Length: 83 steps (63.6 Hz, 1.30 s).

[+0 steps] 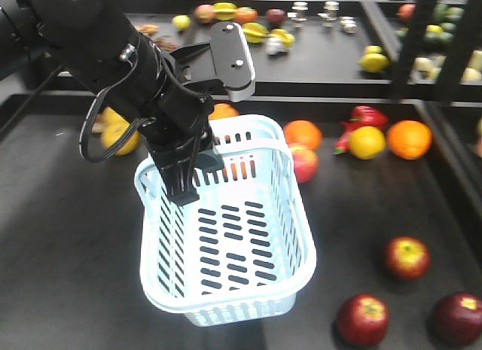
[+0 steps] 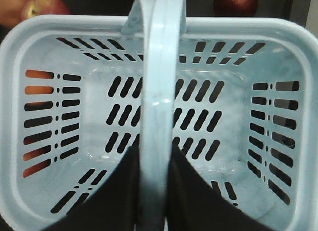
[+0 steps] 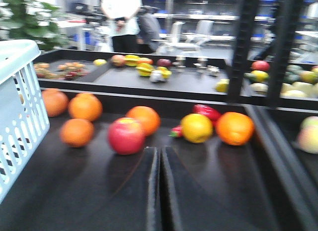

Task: Pick three apples into basket with both arms
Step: 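Drive up to the table with red apples, holding the basket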

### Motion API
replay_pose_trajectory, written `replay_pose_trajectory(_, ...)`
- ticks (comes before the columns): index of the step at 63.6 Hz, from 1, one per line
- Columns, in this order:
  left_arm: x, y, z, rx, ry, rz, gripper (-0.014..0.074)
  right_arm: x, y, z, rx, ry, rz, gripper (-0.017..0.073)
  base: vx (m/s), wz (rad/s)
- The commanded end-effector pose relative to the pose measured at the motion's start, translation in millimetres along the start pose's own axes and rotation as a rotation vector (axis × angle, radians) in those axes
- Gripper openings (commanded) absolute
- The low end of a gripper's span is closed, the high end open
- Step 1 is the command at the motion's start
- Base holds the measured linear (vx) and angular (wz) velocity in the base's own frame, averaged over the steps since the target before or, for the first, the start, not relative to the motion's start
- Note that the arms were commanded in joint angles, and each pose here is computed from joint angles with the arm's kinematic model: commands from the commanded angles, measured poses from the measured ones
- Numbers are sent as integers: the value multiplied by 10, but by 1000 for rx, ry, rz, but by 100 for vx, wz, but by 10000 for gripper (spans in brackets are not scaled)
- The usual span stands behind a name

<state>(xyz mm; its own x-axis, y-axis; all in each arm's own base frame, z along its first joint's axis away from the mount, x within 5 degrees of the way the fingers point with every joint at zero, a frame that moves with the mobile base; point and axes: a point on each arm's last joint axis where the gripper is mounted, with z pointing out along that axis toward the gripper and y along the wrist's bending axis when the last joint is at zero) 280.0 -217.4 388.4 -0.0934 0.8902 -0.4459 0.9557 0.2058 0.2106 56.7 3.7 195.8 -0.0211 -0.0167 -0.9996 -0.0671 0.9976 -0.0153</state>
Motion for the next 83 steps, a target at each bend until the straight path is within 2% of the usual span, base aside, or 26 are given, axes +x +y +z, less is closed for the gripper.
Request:
replay_pose_trajectory(1,-72,-41,-292,-53,-96,-3,-6,-58,0,-10,1,-81,-5,-9,15,-57)
replay_pose_trajectory(20,-70,-37,-292,-58,-93,-2,-6,-58,0,-10,1,-81,-5,-9,9,-30)
replay_pose_trajectory(83,-75,-41,-292,-53,-98,-4,-6,-58,0,-10,1,-81,-5,-9,1,-1)
